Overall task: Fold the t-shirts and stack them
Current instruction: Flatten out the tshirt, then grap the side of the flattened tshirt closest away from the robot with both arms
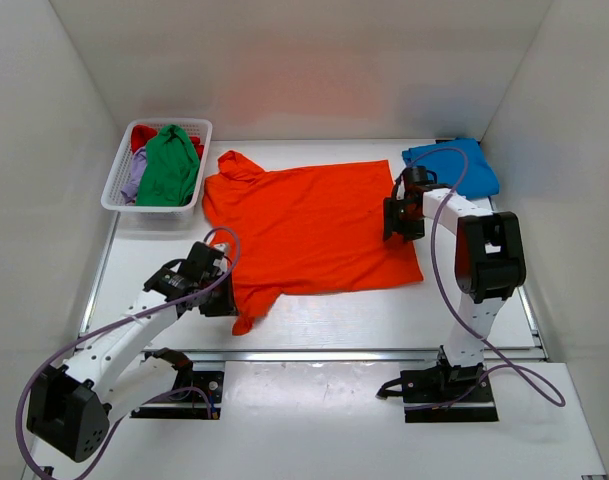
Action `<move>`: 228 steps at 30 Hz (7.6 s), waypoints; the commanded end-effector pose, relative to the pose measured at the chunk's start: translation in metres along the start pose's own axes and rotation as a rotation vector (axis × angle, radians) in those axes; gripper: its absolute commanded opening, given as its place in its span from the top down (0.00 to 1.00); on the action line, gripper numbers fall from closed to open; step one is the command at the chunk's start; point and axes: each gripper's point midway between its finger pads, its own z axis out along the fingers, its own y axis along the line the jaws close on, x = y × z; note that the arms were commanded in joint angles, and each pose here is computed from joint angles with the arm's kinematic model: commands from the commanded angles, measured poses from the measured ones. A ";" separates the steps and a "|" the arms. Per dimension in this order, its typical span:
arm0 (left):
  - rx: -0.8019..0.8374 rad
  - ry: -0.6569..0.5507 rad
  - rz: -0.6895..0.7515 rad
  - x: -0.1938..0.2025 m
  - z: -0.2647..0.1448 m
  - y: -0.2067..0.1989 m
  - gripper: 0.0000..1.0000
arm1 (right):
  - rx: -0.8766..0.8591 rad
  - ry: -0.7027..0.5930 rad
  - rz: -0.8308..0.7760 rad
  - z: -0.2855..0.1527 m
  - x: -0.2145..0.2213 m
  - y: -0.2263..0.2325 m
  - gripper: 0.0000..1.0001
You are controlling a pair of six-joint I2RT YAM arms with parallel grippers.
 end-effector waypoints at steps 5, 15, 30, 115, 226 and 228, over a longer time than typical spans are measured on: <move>0.015 0.003 -0.001 0.005 -0.004 0.001 0.67 | 0.092 0.002 -0.001 -0.008 0.002 -0.032 0.46; -0.019 -0.086 -0.033 -0.027 0.017 0.003 0.65 | 0.118 -0.001 -0.008 -0.006 -0.004 -0.040 0.46; -0.201 -0.026 0.029 -0.117 0.087 0.020 0.84 | 0.137 -0.024 -0.025 -0.020 -0.001 -0.046 0.46; -0.045 0.082 0.135 -0.008 0.058 0.014 1.00 | 0.053 0.090 0.327 -0.045 0.126 -0.041 0.33; 0.238 -0.381 -0.038 -0.133 -0.032 -0.024 1.00 | -0.249 0.007 0.394 -0.105 0.145 -0.013 1.00; 0.245 -0.379 -0.024 -0.144 -0.029 -0.028 1.00 | -0.250 0.000 0.394 -0.104 0.136 -0.015 1.00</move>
